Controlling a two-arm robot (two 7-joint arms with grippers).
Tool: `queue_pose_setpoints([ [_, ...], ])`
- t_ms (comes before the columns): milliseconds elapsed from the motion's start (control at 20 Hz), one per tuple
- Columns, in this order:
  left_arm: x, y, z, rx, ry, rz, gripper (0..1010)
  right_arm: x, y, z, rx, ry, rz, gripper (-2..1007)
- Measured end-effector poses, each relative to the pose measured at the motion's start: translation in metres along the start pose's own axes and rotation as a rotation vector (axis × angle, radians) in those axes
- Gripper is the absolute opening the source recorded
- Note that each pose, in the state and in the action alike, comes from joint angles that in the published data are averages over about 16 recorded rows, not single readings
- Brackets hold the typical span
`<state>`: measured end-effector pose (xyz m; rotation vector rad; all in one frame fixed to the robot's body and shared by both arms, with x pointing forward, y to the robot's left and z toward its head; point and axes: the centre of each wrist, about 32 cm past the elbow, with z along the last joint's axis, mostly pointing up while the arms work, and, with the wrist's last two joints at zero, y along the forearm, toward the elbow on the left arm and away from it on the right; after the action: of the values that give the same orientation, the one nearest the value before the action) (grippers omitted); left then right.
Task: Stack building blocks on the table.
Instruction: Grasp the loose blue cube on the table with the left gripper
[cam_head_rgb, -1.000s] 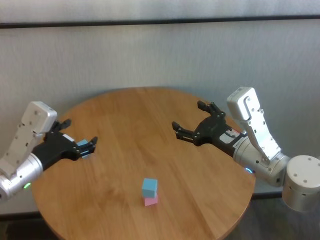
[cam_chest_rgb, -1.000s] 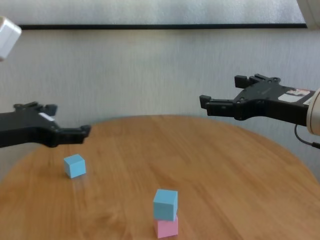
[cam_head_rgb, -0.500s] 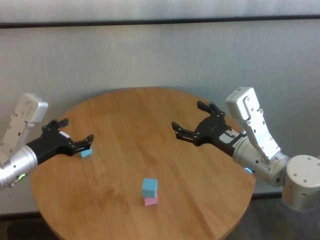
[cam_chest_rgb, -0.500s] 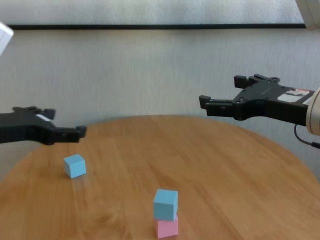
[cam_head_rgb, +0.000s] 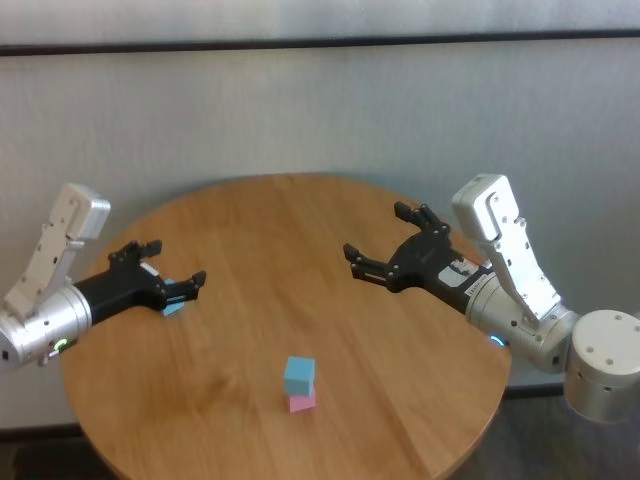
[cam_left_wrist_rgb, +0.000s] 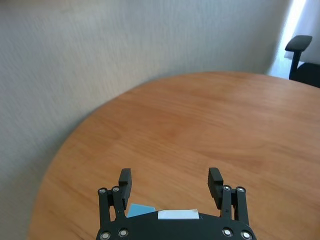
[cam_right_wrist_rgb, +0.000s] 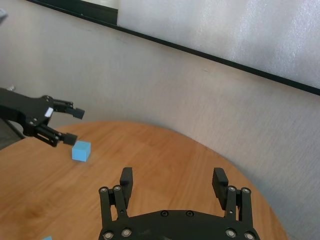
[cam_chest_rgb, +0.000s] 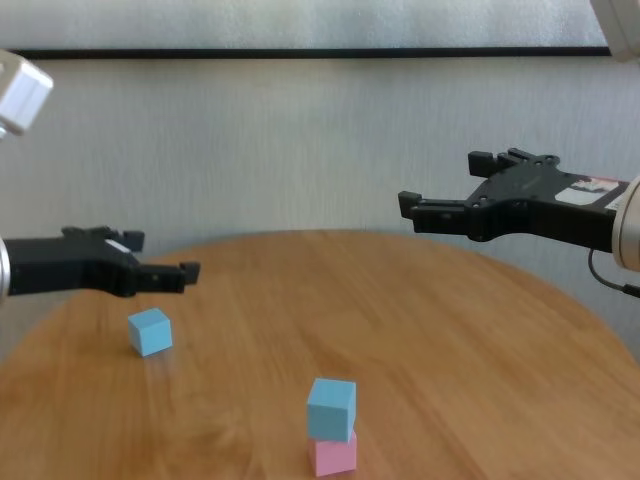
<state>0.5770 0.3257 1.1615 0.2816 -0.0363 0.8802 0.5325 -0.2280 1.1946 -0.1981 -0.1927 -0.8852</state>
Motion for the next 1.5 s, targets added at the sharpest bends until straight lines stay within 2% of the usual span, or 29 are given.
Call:
queue_pose_setpoints([
  [300,0.0082,-0.005,-0.0126,0.029,0.01,-0.005,1000,0.0,0.0001,0.0,0.0,0.0,0.0,1001],
  [650,0.019,-0.001,-0.0276,0.067,0.006,0.003,1000,0.0,0.0002,0.0,0.0,-0.001,0.0,1001],
  [850,0.0256,0.001,-0.0346,0.078,0.001,0.001,1000,0.0,0.0002,0.0001,0.0,-0.001,0.001,1001],
  [1150,0.034,-0.001,-0.041,0.078,-0.003,-0.027,1000,0.0,0.0002,0.0001,0.0,-0.001,0.001,1001],
  [1500,0.038,-0.008,-0.043,0.073,0.001,-0.06,1000,0.0,0.0002,0.0001,0.0,-0.001,0.001,1001],
])
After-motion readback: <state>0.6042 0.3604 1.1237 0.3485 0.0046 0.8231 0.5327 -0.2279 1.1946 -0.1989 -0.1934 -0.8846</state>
